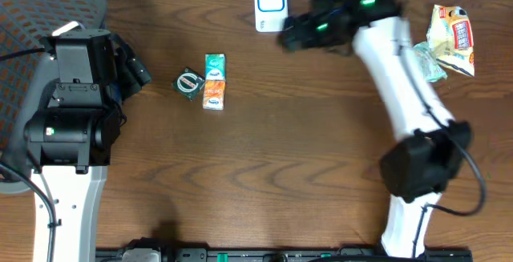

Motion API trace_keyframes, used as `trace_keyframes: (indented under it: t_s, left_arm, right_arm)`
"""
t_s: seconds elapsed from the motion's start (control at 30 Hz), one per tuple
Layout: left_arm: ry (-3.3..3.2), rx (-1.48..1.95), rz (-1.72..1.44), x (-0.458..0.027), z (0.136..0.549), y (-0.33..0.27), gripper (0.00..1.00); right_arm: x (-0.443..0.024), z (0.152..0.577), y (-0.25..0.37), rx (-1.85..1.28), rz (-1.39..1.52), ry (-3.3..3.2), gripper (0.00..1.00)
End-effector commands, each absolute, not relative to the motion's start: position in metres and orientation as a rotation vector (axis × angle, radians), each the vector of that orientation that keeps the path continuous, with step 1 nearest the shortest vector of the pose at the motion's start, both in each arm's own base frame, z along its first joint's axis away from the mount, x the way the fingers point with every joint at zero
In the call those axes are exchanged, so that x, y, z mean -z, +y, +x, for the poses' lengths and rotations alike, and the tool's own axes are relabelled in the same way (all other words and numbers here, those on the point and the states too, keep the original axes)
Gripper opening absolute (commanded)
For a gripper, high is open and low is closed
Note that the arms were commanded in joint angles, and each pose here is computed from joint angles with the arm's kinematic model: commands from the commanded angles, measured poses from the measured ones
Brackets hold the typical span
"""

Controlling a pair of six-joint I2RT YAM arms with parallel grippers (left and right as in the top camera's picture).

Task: Scan the item barcode
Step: 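Move the right gripper back to the orange tissue pack, then grasp the orange tissue pack with the right gripper and lift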

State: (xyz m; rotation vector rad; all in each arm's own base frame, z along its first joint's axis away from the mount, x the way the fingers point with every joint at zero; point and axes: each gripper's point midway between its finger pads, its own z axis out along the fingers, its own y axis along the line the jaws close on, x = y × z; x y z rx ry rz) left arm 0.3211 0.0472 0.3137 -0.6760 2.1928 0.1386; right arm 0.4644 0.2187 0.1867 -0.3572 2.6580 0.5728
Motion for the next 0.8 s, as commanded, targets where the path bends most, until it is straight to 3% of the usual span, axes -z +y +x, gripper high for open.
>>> trace_keyframes:
  t_s: [0.0, 0.27, 0.37, 0.5, 0.63, 0.77]
  left_arm:
    - [2.169, -0.142, -0.688, -0.321, 0.319, 0.050, 0.98]
    - [2.169, -0.142, -0.688, -0.321, 0.319, 0.050, 0.98]
    - [2.169, -0.142, -0.688, -0.321, 0.319, 0.050, 0.98]
    - [2.169, -0.142, -0.688, -0.321, 0.319, 0.050, 0.98]
    - [2.169, -0.142, -0.688, -0.321, 0.319, 0.050, 0.98]
    - [2.169, -0.142, -0.688, -0.321, 0.319, 0.050, 0.98]
  right_arm:
    - [-0.145, 0.447, 0.272, -0.650, -0.387, 2.744, 0.79]
    - [-0.060, 0.422, 0.354, -0.719, -0.228, 2.898, 0.62]
    - [-0.041, 0.416, 0.371, -0.739, -0.194, 2.921, 0.48]
    - [-0.028, 0.406, 0.383, -0.714, -0.236, 2.933, 0.45]
    - [-0.021, 0.408, 0.379, -0.542, -0.243, 2.905, 0.42]
    - [-0.010, 0.413, 0.332, -0.149, -0.179, 2.902, 0.37]
